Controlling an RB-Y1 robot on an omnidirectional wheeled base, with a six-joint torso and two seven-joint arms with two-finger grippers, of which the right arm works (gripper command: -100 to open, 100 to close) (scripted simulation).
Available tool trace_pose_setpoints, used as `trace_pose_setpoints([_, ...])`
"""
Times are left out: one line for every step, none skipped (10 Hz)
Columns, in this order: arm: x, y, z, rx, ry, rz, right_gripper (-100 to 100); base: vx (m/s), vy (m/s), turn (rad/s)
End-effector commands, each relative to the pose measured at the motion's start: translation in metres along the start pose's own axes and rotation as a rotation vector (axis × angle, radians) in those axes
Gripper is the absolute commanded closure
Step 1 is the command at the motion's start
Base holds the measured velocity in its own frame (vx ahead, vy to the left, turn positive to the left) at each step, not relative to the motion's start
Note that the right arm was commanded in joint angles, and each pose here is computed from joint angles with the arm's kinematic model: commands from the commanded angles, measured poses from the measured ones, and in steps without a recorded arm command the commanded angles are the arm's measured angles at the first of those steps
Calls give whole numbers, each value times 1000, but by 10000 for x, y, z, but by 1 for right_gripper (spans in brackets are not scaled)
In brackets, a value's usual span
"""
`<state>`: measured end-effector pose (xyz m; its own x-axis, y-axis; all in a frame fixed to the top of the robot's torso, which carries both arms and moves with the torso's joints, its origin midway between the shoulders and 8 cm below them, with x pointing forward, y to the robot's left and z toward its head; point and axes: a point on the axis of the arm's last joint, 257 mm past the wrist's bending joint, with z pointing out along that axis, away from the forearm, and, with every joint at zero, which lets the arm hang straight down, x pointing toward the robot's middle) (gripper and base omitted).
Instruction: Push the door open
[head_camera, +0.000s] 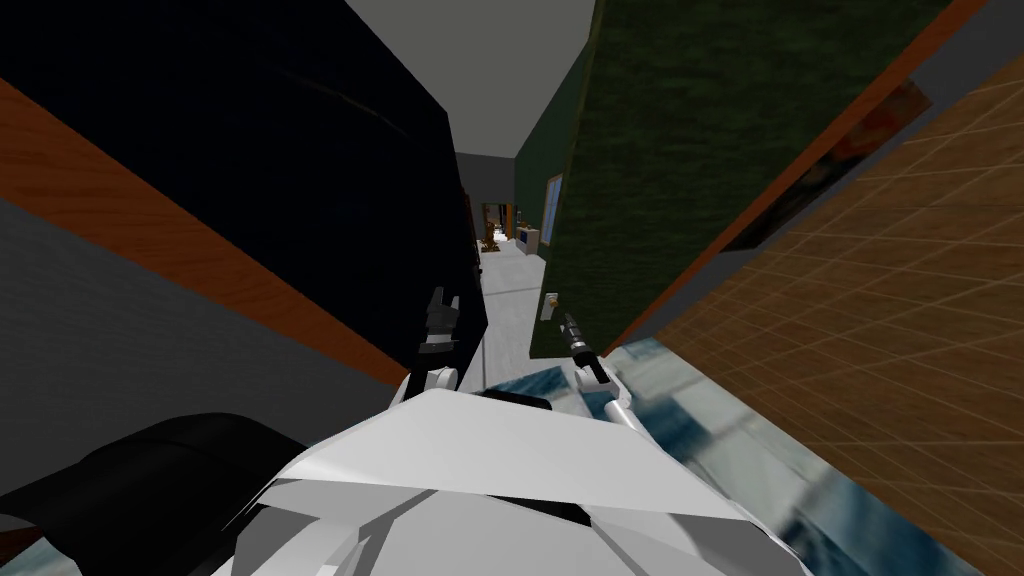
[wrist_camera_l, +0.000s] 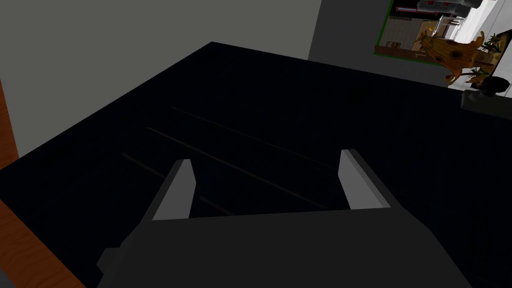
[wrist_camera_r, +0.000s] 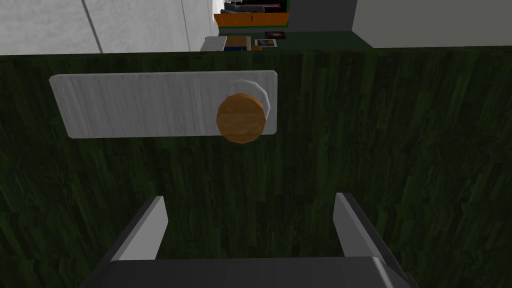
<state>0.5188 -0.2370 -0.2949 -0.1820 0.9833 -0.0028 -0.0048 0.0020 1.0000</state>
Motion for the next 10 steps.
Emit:
trace_pose_setpoints([0, 0, 0, 0, 0, 0, -100, -82, -3, -4])
trace_pose_setpoints([-10, -6, 15, -1, -5, 0, -100, 116, 22, 37])
trace_pose_setpoints([-14, -6, 20, -2, -7, 0, -100, 187, 27, 38])
trace_pose_setpoints([-21, -7, 32, -3, -11, -1, -100, 207, 29, 32])
trace_pose_setpoints([-29, -8, 44, -5, -15, -2, -100, 203, 23, 41])
trace_pose_setpoints([-36, -10, 56, -7, -19, -2, -100, 202, 13, 39])
trace_pose_setpoints([-43, -11, 66, -9, -22, -3, -100, 209, 7, 33])
trace_pose_setpoints([-48, -12, 75, -10, -25, -3, -100, 199, 25, 30])
trace_pose_setpoints([-53, -13, 84, -11, -28, -4, -100, 181, 55, 35])
trace_pose_setpoints([-51, -14, 79, -10, -26, -3, -100, 78, 27, 5])
